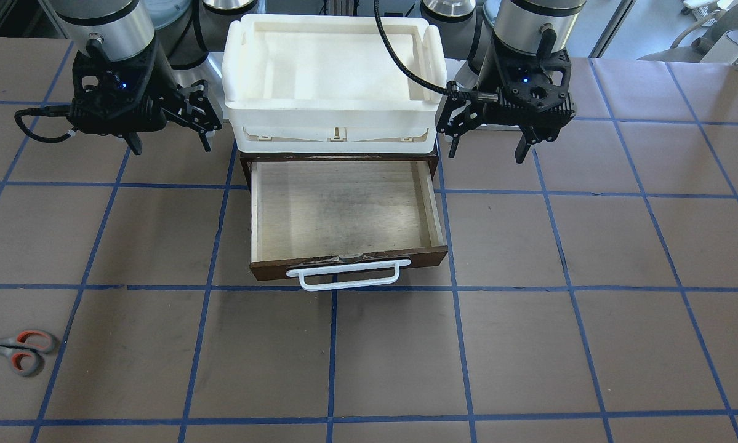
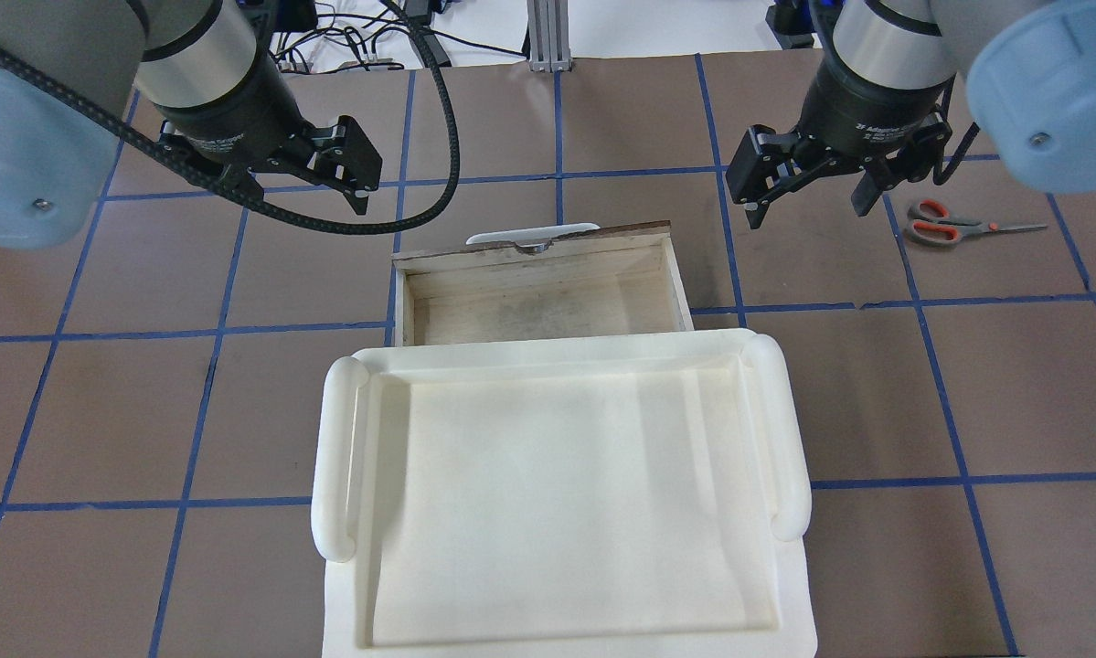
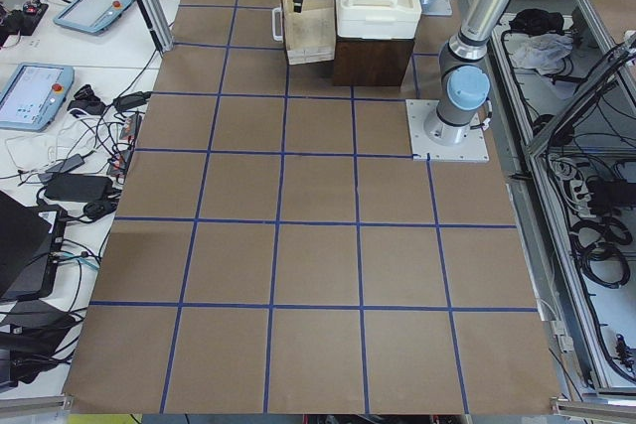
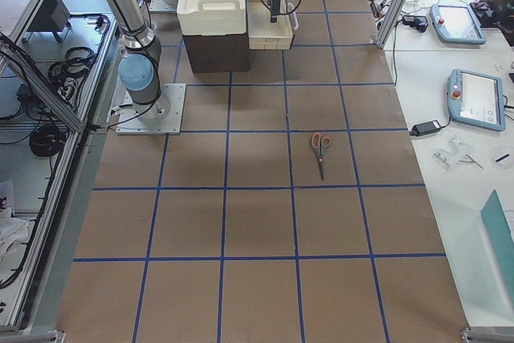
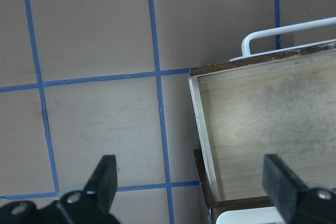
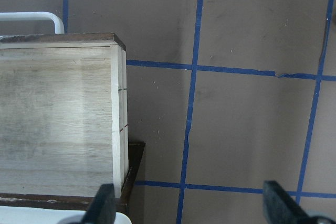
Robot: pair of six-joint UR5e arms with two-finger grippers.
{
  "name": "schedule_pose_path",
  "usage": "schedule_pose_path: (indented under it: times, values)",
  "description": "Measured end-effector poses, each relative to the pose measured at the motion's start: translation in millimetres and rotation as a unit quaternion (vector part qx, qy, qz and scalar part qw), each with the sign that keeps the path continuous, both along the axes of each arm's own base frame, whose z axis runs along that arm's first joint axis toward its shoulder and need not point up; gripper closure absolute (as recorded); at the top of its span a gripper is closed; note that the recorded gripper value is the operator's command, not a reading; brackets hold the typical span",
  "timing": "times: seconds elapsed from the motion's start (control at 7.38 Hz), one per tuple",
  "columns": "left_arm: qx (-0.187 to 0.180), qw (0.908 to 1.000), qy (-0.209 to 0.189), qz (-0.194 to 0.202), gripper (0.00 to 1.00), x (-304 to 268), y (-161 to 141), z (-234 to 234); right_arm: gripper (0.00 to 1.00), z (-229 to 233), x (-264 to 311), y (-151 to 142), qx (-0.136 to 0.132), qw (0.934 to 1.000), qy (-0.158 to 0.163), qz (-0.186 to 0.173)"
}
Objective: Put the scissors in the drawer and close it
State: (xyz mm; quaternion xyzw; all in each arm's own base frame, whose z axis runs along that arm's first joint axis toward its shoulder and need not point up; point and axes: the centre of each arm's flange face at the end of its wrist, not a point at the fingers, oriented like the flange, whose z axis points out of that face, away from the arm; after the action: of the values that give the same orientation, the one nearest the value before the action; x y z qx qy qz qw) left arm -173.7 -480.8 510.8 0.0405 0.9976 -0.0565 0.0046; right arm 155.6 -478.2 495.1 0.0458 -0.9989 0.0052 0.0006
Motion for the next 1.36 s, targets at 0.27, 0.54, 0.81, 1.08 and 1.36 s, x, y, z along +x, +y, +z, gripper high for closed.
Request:
schedule_pose_path:
  times: [0.27,0.54,0.81,1.08,1.36]
  values:
    - [0.000,1.0000,0.000,0.000,0.00,0.0,0.0,0.0,0.00,-0.3,-0.6,-0.4,0.000,1.0000,0.001,0.001]
    - [0.000,1.0000,0.000,0.000,0.00,0.0,0.0,0.0,0.00,-0.2,-0.6,-2.0,-0.004,1.0000,0.000,0.002]
    - [0.000,1.0000,0.000,0.000,0.00,0.0,0.0,0.0,0.00,0.1,-0.2,-3.1,-0.007,1.0000,-0.002,0.002]
    - [0.000,1.0000,0.000,0.000,0.00,0.0,0.0,0.0,0.00,0.0,0.3,-3.5,-0.007,1.0000,-0.002,0.003]
    - [0.000,1.0000,0.000,0.000,0.00,0.0,0.0,0.0,0.00,-0.5,0.3,-3.6,-0.006,1.0000,-0.002,0.003]
